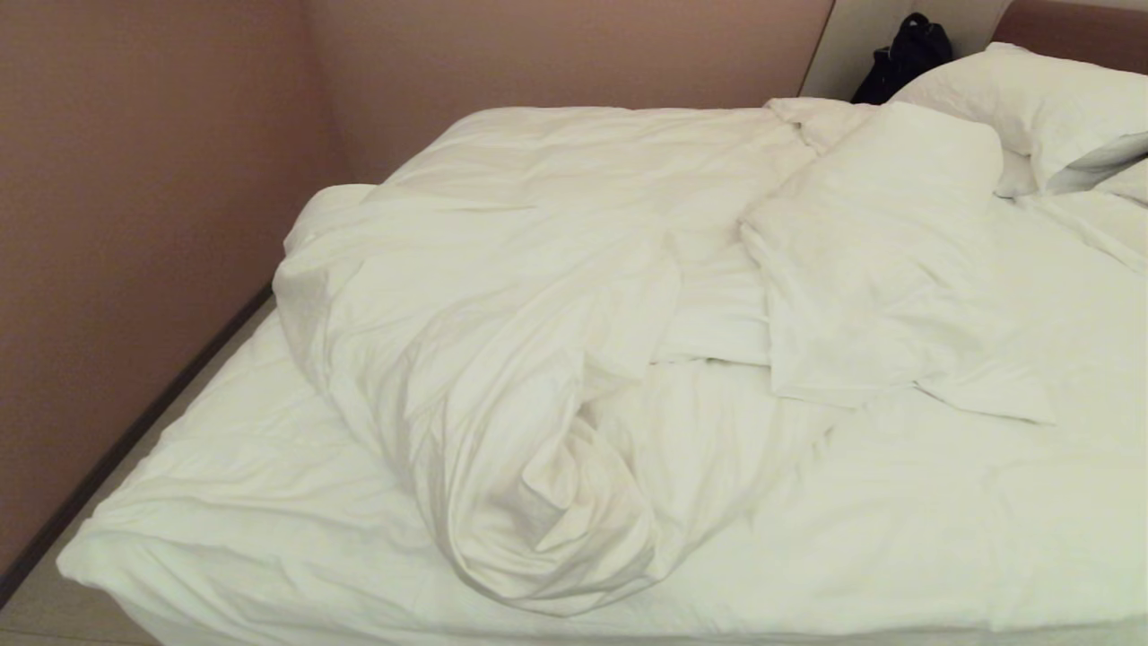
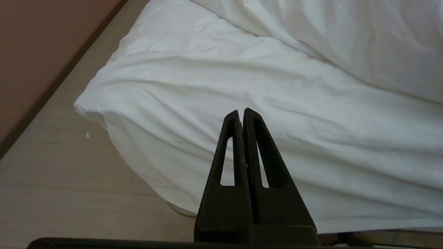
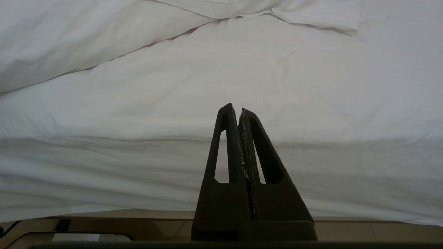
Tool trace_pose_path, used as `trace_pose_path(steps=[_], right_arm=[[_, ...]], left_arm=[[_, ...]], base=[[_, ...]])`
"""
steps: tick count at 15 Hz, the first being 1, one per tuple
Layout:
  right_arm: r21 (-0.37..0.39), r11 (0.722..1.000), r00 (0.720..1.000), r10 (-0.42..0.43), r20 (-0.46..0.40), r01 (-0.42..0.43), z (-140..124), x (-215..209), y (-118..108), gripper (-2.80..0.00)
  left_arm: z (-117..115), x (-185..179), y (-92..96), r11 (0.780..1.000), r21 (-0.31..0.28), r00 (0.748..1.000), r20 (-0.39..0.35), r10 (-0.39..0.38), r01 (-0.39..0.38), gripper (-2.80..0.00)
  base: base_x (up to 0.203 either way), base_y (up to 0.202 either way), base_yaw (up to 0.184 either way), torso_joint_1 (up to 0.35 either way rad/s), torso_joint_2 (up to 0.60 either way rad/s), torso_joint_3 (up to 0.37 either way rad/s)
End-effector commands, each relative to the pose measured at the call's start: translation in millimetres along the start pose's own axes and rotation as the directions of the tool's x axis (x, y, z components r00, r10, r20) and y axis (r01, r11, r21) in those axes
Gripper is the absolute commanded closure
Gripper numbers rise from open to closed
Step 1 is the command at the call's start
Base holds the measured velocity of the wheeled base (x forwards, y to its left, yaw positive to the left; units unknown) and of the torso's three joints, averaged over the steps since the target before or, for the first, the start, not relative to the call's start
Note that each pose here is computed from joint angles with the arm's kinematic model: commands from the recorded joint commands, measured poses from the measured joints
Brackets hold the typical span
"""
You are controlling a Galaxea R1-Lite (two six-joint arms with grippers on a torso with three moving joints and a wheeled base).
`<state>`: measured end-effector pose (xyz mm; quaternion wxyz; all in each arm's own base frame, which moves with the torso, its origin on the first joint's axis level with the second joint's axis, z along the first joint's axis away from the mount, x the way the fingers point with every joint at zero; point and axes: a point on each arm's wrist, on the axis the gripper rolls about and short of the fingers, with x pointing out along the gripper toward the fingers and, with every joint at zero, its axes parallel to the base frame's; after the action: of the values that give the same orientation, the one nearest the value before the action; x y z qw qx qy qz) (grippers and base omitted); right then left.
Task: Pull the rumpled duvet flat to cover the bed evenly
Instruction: Hold the folded corner of the quilt
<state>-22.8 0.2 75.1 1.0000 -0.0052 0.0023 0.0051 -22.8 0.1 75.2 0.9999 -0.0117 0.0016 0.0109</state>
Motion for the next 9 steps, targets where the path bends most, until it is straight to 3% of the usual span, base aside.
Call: trace_pose_path(steps=[1, 3, 5, 7, 9], right_arm=[[0.0, 1.0, 1.0, 0.001, 0.0, -0.001, 0, 0, 0, 0.0], [0.0, 1.0, 1.0, 0.001, 0.0, -0.001, 0, 0, 0, 0.0], [0.0, 1.0, 1.0, 0.001, 0.0, -0.001, 0, 0, 0, 0.0], [0.0, 1.0, 1.0, 0.001, 0.0, -0.001, 0, 0, 0, 0.0], [0.0, 1.0, 1.0, 0.001, 0.0, -0.001, 0, 0, 0, 0.0]], left_arm=[[0, 0, -0.3, 0.999, 0.048, 1.0, -0.006, -0.013, 0.013, 0.0], [1, 0, -1.0, 0.993, 0.113, 0.999, 0.002, -0.045, 0.045, 0.0], [16, -5, -1.5, 0.992, 0.114, 0.998, 0.047, -0.052, 0.046, 0.0], [26, -7, -2.1, 0.992, 0.113, 0.997, 0.045, -0.069, 0.064, 0.0], [57, -8, -3.6, 0.99, 0.097, 0.993, 0.051, -0.106, 0.101, 0.0]], base=[[0.0, 0.0, 0.0, 0.0, 0.0, 0.0], [0.0, 0.0, 0.0, 0.0, 0.0, 0.0], [0.0, 0.0, 0.0, 0.0, 0.0, 0.0], [0.0, 0.0, 0.0, 0.0, 0.0, 0.0], [0.0, 0.0, 0.0, 0.0, 0.0, 0.0]])
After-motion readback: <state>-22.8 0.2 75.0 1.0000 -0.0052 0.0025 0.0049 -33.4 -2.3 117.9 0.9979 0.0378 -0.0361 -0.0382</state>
